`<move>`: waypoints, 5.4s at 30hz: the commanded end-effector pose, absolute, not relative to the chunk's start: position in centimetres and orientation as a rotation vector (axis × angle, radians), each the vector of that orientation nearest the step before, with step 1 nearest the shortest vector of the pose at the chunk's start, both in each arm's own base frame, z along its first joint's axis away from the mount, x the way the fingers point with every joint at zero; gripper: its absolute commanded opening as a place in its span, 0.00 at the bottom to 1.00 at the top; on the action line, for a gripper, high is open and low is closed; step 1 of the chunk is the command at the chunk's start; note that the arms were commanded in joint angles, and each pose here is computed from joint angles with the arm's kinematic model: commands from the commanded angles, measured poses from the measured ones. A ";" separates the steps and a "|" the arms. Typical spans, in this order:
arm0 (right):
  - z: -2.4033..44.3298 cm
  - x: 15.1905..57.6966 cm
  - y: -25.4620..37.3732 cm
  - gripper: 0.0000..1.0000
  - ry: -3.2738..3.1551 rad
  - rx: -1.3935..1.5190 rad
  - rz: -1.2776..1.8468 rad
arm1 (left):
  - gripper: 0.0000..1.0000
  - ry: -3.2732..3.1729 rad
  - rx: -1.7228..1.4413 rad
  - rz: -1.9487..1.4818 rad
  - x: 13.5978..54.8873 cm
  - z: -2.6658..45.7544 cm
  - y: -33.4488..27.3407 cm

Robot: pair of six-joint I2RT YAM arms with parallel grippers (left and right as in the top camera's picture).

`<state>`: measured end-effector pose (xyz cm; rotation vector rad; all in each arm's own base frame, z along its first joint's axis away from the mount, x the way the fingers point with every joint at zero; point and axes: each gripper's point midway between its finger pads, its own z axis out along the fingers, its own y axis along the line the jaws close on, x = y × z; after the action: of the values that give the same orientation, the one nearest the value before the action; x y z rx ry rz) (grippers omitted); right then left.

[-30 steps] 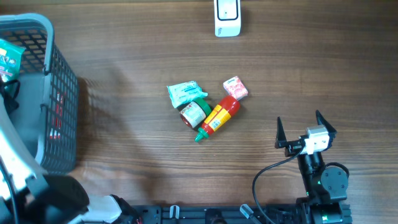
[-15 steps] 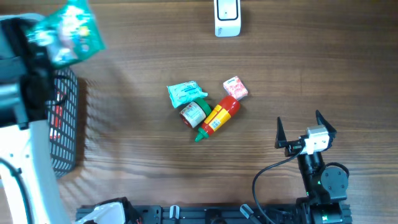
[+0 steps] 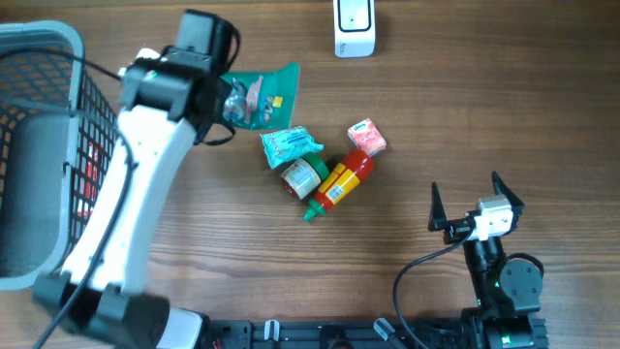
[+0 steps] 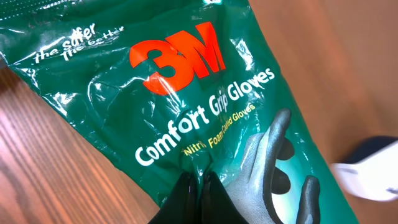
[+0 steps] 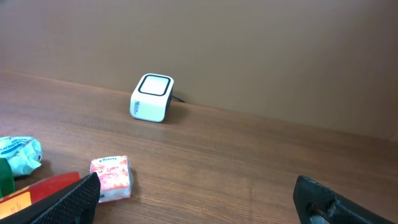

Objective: Scan the item barcode
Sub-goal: 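Lift the gloves pack out and lay it left of the jar, then reach the left gripper into the basket and grasp the red tube box, then carry the red tube box out and set it right of the sauce bottle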

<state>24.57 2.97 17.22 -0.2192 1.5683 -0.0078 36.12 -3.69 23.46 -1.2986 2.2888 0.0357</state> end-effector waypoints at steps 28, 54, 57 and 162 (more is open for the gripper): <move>17.2 24.5 3.2 1.00 1.565 -0.238 -0.008 | 0.64 2.721 -0.925 -0.188 37.6 19.2 -12.3; 17.2 24.5 3.2 1.00 1.565 -0.238 -0.008 | 1.00 0.661 -2.588 -0.420 26.0 31.8 21.9; 17.2 24.5 3.2 1.00 1.565 -0.238 -0.008 | 1.00 0.646 -2.698 -0.403 26.8 28.8 23.4; 17.2 24.5 3.2 1.00 1.565 -0.238 -0.008 | 0.04 2.589 -0.233 -0.373 37.2 10.9 -34.1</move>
<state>24.57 2.98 17.21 -0.2195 1.5687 -0.0074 36.77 -31.81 12.19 -0.3591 2.6040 -0.3424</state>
